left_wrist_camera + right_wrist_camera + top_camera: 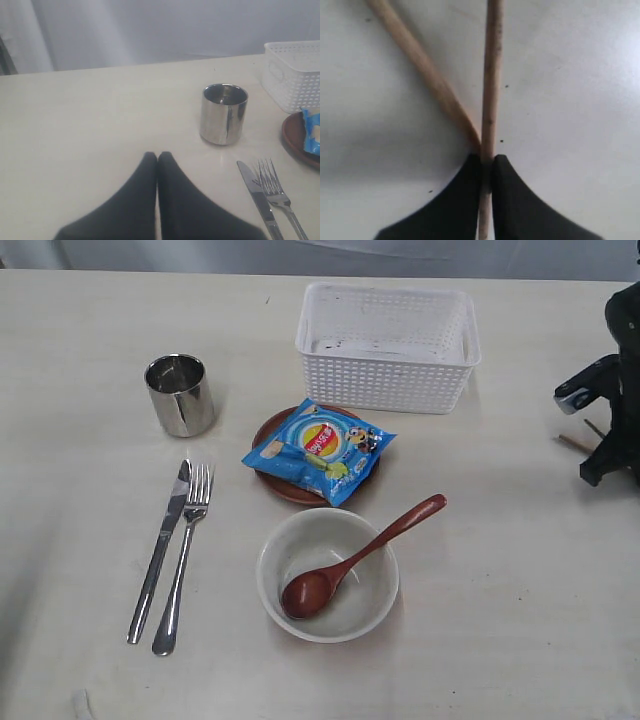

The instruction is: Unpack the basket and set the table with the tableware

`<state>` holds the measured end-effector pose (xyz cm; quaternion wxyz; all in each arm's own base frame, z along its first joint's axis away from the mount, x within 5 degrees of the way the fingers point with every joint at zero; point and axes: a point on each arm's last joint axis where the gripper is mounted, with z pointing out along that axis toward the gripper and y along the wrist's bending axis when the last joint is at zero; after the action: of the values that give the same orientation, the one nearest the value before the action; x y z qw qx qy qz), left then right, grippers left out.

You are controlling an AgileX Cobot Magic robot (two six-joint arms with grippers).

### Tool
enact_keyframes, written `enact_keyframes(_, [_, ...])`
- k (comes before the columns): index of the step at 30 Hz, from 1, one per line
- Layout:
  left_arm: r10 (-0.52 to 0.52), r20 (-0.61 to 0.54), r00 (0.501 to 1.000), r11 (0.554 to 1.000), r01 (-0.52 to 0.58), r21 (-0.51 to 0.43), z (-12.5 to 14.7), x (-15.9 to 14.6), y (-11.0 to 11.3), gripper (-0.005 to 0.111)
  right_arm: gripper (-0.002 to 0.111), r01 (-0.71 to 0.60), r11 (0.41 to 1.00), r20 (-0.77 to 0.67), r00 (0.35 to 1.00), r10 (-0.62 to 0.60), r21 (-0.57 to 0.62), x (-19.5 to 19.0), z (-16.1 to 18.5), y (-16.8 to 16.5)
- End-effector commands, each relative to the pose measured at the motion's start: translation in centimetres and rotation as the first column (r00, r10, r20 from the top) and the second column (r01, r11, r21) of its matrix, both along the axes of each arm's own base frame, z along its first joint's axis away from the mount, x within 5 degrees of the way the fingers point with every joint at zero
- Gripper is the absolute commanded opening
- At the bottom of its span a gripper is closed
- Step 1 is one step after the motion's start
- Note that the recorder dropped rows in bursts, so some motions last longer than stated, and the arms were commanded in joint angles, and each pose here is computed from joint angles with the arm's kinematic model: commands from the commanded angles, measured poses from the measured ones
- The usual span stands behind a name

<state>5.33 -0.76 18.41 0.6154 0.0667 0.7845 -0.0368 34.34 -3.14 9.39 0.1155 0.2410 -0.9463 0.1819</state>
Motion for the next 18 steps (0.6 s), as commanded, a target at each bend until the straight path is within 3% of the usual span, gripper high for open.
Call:
enact_keyframes(1, [-0.005,0.007,1.0,1.0,0.005,-0.008,0.0,0.0,0.0,0.0,0.0,0.14,0.975,0.001,0.99,-0.142,0.173,-0.7,-1.3,1.6])
enact_keyframes(18, [-0.005,0.007,1.0,1.0,0.005,-0.008,0.0,0.0,0.0,0.0,0.0,0.359,0.826,-0.158,0.933,-0.323,0.435,-2.2,2.5,4.8])
